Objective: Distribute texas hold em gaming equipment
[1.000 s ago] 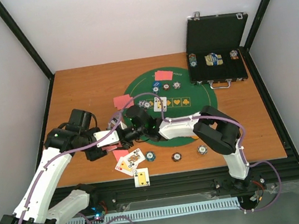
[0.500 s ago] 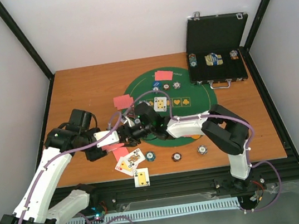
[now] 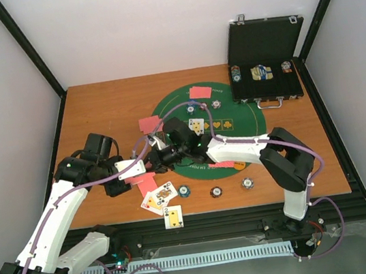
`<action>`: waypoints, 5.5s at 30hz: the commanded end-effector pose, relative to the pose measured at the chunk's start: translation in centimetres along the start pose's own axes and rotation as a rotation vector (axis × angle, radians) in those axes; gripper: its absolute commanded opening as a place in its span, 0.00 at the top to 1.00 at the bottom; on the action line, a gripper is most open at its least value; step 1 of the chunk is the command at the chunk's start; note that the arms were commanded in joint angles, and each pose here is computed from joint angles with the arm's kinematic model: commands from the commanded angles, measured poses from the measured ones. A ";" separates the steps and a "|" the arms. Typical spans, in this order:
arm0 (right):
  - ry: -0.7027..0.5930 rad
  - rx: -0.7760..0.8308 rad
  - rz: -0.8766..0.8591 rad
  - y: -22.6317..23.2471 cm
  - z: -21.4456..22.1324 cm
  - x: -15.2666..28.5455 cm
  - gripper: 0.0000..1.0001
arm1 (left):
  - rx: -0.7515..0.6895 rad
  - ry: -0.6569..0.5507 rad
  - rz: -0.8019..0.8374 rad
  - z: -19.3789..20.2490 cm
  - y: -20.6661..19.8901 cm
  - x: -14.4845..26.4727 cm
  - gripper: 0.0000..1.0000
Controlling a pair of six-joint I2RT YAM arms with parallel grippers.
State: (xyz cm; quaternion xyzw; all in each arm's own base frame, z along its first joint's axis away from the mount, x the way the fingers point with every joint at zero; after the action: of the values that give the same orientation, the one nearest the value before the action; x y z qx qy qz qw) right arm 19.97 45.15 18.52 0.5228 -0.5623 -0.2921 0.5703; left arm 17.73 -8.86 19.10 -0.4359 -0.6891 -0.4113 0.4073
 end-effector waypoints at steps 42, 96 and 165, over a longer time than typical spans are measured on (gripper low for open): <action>0.087 0.827 1.855 -20.9 -15.5 19.5 0.97 | 0.002 -0.032 -0.050 -0.6 0.6 1.3 0.72; -0.039 0.076 -0.032 2.3 1.0 2.9 0.16 | 0.000 -0.043 -0.072 -0.7 0.7 1.9 0.72; 0.050 -0.009 0.007 -1.0 1.4 1.5 0.97 | -0.013 -0.037 -0.087 -0.5 0.7 1.9 0.73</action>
State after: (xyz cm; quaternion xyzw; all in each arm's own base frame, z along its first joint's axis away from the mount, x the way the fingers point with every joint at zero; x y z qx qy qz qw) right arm 19.12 44.62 18.90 0.5556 -0.5378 -0.2976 0.5599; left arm 17.16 -8.25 19.55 -0.4235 -0.6930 -0.4175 0.4075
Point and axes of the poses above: each gripper's point midway between its finger pads, its own x axis back along the fingers, its own y axis along the line the jaws close on, z = x × y, the point moved 2 cm from there along x, back along the fingers, and after that the axes turned 1 degree about x, right-handed, at the moved point
